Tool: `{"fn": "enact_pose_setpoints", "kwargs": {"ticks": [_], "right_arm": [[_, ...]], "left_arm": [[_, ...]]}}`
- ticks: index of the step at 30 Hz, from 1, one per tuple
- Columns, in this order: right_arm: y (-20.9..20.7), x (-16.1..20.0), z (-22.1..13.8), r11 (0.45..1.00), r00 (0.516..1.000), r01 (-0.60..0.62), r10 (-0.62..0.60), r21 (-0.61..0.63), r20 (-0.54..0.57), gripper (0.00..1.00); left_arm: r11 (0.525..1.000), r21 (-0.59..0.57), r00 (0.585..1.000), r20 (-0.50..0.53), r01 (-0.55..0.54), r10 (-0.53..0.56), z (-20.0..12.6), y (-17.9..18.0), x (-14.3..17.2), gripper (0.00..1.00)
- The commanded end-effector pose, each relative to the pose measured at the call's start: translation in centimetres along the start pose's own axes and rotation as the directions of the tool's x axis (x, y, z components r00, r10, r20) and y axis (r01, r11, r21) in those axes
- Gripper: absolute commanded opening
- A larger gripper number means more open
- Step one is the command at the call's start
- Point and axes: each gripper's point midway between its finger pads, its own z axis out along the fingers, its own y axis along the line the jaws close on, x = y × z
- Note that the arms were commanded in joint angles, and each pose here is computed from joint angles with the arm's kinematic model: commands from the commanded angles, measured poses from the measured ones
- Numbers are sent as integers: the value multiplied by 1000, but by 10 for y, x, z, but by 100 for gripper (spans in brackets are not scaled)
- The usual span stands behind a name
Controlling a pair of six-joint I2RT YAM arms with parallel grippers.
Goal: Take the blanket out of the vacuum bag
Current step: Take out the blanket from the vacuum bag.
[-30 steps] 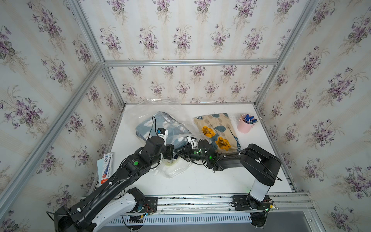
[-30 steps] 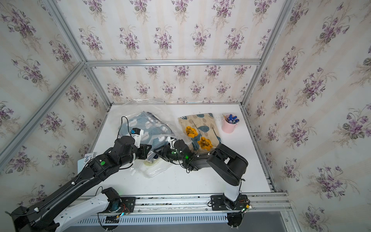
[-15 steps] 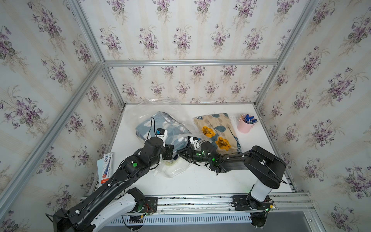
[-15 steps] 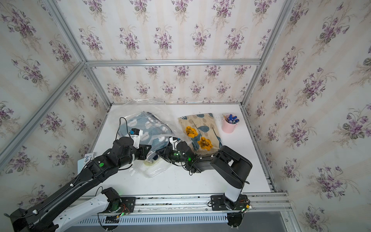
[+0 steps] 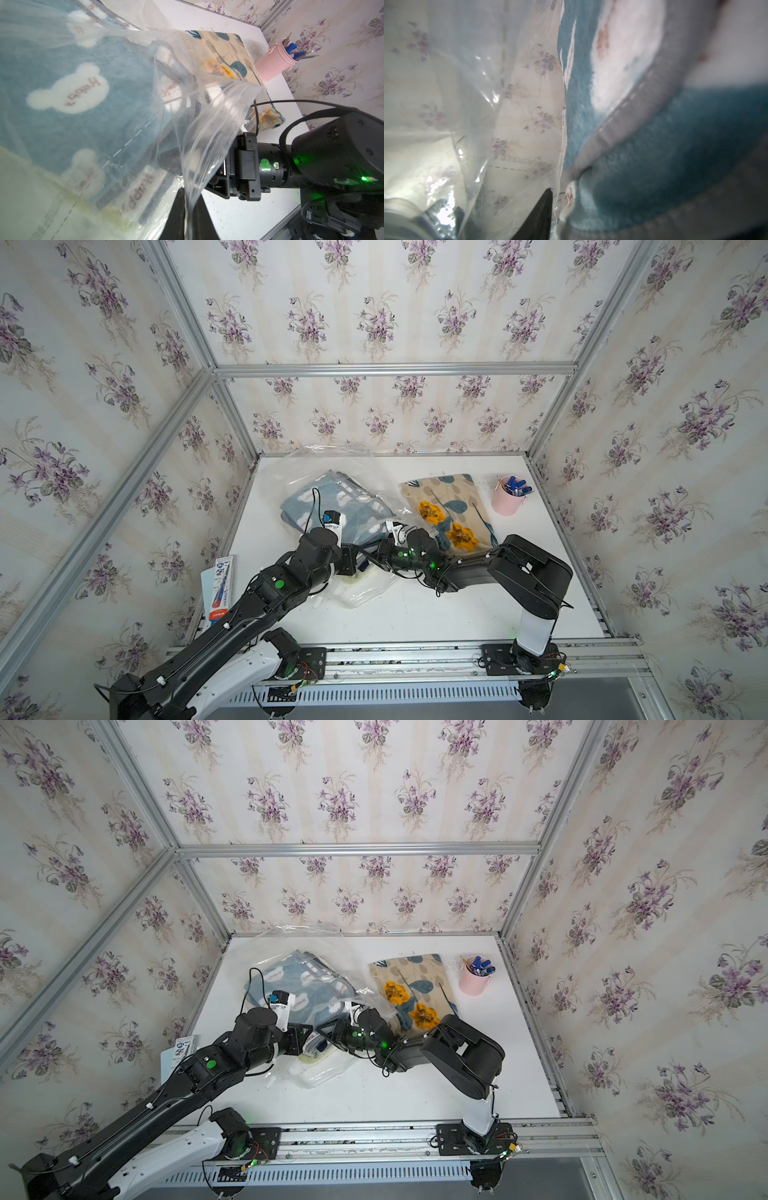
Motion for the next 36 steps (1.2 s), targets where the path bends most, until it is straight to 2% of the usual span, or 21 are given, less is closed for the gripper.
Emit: {"fn": "enact_pose_setpoints", "kwargs": {"ticks": [1,6,11,17,26,36], "right_arm": [[22,-2,3,998,999,38,-38,-48,9,37],[48,-10,9,993,994,107,-107,-53,12,35],[41,-9,14,995,995,95,-95,-29,-1,35],[27,-3,8,998,998,65,-65,-16,-5,41],[48,-3,-7,994,995,102,-102,-33,1,47],[47,-12,19,995,994,101,-102,-21,-32,46]], "left_arm": [[1000,10,1000,25,3,-4,-1,-2,-5,11],[1000,12,999,32,-2,1,-1,-4,-8,11],[1000,10,999,34,-5,4,-3,-4,-9,11],[1000,7,999,45,-8,8,-5,-2,-10,12],[1000,8,999,39,-11,10,-2,-3,-9,12],[1000,14,999,38,-6,5,-3,-4,-9,12]]}}
